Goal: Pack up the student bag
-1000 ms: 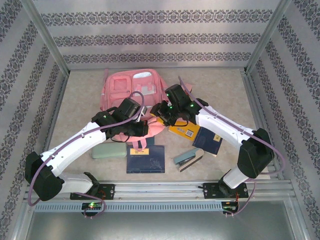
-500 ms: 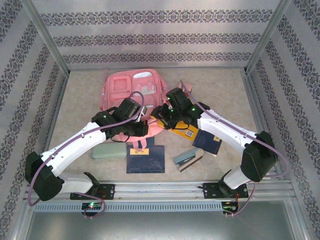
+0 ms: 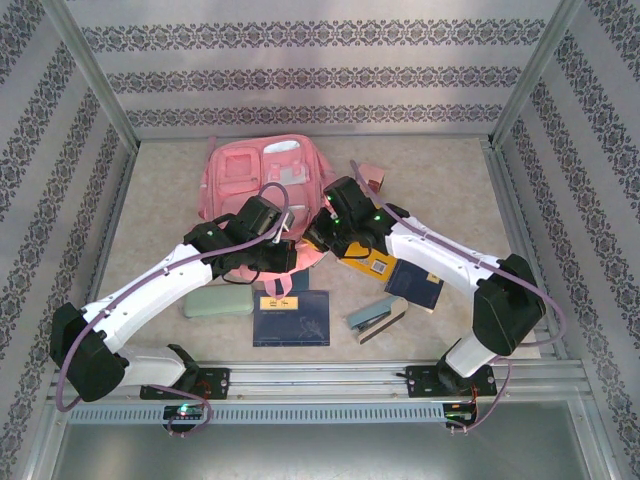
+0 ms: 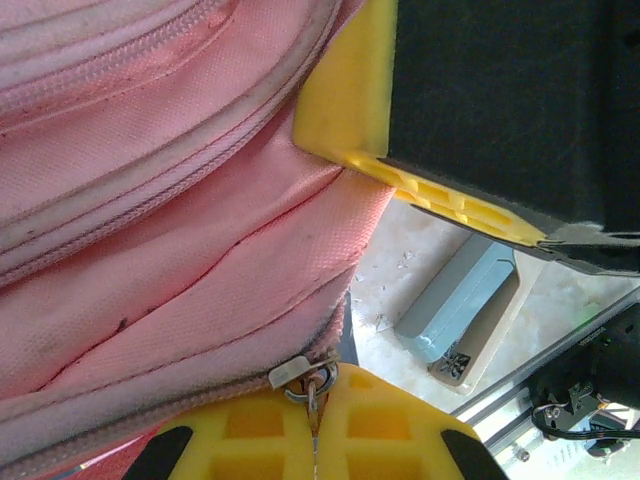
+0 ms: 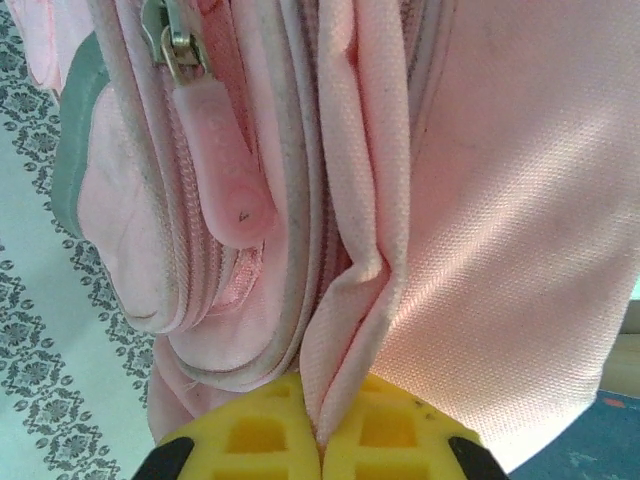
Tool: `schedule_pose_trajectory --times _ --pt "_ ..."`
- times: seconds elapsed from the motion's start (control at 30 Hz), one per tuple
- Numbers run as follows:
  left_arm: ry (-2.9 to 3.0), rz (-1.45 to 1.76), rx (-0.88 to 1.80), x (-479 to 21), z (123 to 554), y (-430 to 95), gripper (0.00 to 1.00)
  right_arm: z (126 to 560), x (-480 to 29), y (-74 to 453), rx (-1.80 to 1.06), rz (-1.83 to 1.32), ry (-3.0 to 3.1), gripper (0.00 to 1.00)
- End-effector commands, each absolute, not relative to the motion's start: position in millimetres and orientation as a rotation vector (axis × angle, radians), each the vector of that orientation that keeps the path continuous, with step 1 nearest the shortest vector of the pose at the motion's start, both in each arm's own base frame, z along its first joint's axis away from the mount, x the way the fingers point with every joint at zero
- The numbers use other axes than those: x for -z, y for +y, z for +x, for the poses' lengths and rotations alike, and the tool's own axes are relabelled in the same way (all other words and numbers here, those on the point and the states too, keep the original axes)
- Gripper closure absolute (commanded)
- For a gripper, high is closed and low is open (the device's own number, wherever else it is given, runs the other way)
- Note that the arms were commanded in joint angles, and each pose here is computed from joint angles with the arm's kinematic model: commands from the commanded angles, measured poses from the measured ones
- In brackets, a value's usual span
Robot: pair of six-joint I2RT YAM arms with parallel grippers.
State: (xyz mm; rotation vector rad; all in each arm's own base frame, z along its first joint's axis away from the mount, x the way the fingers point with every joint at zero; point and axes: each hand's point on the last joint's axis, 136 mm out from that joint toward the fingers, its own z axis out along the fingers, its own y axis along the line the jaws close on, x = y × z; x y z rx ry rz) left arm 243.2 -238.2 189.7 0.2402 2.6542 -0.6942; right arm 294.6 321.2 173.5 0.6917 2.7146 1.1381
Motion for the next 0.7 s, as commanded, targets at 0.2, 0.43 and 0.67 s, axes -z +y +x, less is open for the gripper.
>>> schedule_pose_trajectory --times 0.2,0.43,0.67 --pt "2.596 0.258 0.678 -198.0 242.6 -228.5 1.00 315.5 -189.5 286.7 -1.016 0.680 2.616 1.00" --pt "2.610 0.224 0.638 -193.4 238.0 -211.6 1.00 321.4 -194.3 278.0 -0.995 0.656 2.616 1.00" --pt "2.638 0.182 0.613 -187.5 230.6 -192.0 1.00 328.5 -196.4 263.5 -0.932 0.601 2.637 1.00"
